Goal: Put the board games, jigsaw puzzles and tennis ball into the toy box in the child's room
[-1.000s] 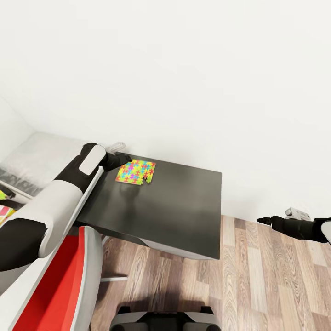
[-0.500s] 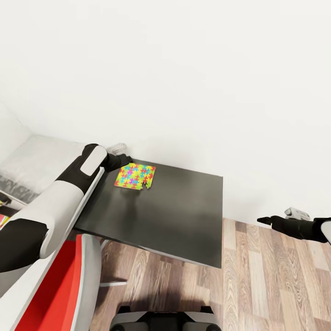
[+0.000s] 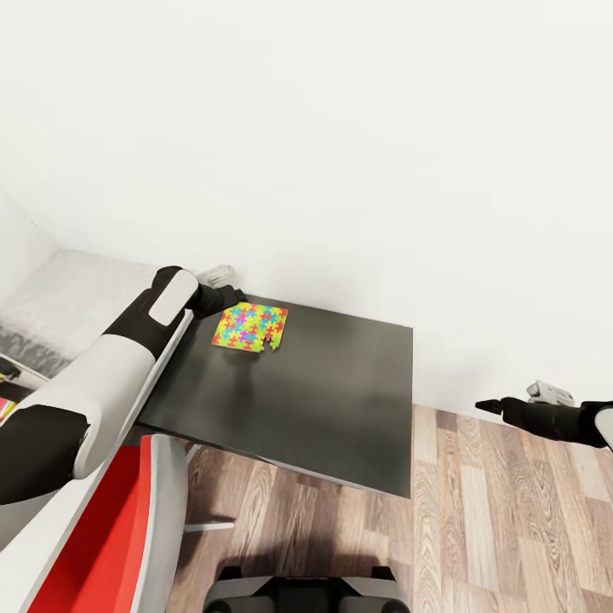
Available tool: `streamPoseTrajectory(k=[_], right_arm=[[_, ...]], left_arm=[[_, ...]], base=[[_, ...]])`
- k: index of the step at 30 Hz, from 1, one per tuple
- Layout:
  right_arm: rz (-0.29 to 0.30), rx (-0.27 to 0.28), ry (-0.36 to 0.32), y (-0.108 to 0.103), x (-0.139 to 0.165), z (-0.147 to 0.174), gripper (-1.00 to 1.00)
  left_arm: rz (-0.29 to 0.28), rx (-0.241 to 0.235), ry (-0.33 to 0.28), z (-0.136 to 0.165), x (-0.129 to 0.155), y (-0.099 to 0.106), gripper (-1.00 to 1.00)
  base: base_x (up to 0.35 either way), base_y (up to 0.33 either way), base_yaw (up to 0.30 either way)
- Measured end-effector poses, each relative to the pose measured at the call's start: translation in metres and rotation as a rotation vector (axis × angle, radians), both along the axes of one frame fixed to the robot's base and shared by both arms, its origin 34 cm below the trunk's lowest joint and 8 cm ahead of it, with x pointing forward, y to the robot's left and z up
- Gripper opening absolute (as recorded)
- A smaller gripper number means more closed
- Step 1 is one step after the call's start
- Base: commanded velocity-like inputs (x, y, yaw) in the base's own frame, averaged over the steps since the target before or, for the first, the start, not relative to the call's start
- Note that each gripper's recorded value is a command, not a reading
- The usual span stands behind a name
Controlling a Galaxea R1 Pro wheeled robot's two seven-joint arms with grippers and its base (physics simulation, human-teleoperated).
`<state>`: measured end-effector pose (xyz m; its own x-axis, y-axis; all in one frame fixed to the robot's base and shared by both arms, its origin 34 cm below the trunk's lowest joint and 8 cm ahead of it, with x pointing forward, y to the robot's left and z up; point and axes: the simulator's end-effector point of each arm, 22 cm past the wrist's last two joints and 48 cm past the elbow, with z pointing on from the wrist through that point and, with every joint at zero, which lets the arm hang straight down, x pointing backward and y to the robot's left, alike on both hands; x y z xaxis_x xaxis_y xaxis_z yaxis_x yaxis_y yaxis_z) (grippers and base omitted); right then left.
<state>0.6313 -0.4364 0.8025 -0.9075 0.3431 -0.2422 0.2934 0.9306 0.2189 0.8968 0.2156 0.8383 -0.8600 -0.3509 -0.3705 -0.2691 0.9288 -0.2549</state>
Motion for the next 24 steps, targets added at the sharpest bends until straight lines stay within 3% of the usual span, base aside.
streamPoseTrajectory(k=[24], right_arm=[[0.002,-0.002,0.027,-0.001,-0.005,-0.014,1.0]], left_arm=[[0.001,0.005,0.035,-0.027,-0.007,0.002,1.0]], base=[[0.0,0.0,0.0]])
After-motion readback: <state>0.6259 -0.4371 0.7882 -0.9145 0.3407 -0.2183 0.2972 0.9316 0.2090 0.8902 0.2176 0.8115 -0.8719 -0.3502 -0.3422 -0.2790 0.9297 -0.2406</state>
